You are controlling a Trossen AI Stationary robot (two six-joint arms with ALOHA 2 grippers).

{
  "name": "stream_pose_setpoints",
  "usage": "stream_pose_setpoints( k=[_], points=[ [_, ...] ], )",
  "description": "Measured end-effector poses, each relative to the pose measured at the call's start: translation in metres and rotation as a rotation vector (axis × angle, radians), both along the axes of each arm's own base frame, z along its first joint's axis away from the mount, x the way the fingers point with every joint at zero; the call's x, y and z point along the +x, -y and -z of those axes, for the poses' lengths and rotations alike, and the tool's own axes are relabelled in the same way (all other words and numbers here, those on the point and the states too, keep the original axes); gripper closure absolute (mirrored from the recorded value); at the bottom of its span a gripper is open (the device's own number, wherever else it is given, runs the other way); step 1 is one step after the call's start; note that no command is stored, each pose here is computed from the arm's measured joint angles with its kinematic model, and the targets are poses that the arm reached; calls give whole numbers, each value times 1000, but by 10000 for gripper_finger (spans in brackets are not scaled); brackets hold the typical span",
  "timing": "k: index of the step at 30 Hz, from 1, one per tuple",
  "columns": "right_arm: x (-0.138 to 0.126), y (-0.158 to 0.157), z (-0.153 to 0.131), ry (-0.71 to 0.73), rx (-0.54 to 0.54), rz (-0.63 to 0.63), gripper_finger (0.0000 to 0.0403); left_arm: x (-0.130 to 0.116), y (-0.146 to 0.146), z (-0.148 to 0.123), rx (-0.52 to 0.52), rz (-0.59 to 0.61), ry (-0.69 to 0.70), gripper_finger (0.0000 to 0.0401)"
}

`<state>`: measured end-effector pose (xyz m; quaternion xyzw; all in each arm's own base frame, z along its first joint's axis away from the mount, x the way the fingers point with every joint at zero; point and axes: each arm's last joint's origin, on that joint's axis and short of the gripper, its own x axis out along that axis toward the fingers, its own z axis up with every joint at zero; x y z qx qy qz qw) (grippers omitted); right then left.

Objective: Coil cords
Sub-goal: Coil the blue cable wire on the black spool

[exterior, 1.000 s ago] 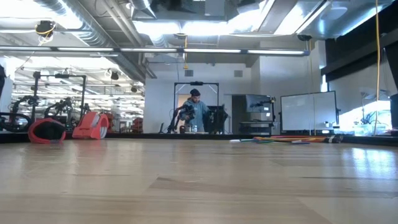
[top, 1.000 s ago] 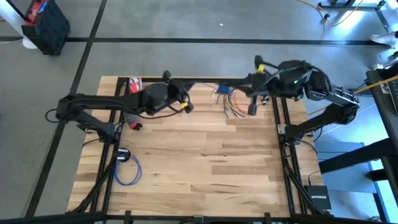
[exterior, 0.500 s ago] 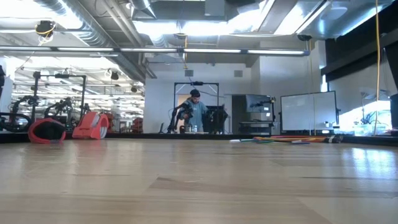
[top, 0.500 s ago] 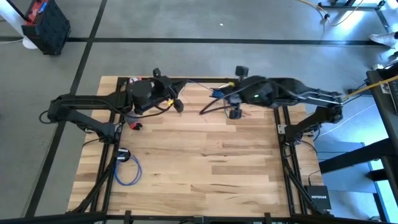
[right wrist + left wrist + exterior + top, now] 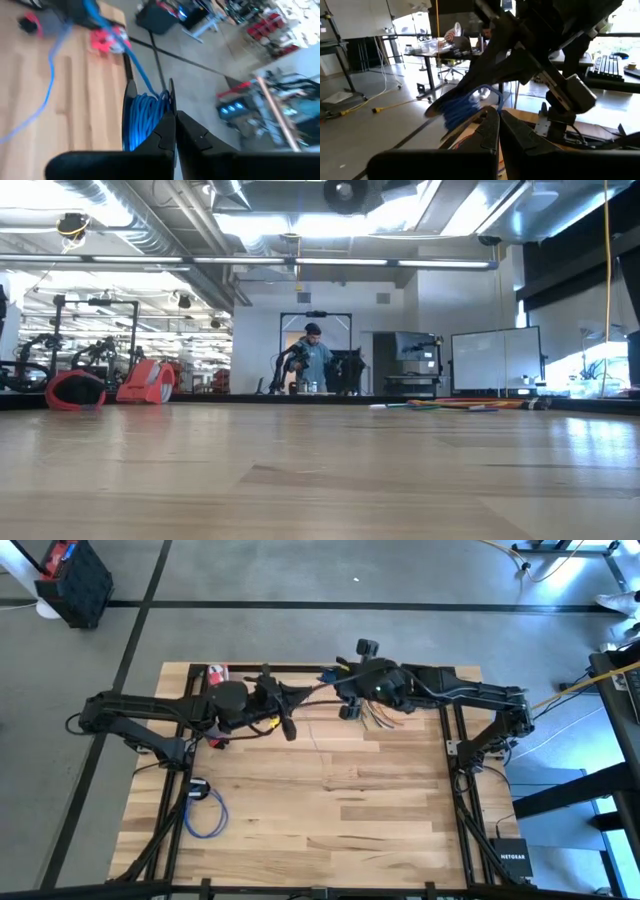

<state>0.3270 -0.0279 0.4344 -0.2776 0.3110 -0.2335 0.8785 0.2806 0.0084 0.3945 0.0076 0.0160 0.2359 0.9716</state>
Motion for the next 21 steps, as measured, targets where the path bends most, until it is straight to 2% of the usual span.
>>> stream_pose_setpoints(
  k=[5, 14, 21],
  points=[
    [6, 3, -8, 113, 68, -105, 397, 13, 5, 5, 22, 16, 20, 401],
    [13, 0, -30, 360, 75, -195, 397, 33, 7, 21, 23, 19, -9, 401],
    [-7, -2, -53, 483, 77, -233, 397, 40, 4, 24, 30, 3, -11, 401]
  ],
)
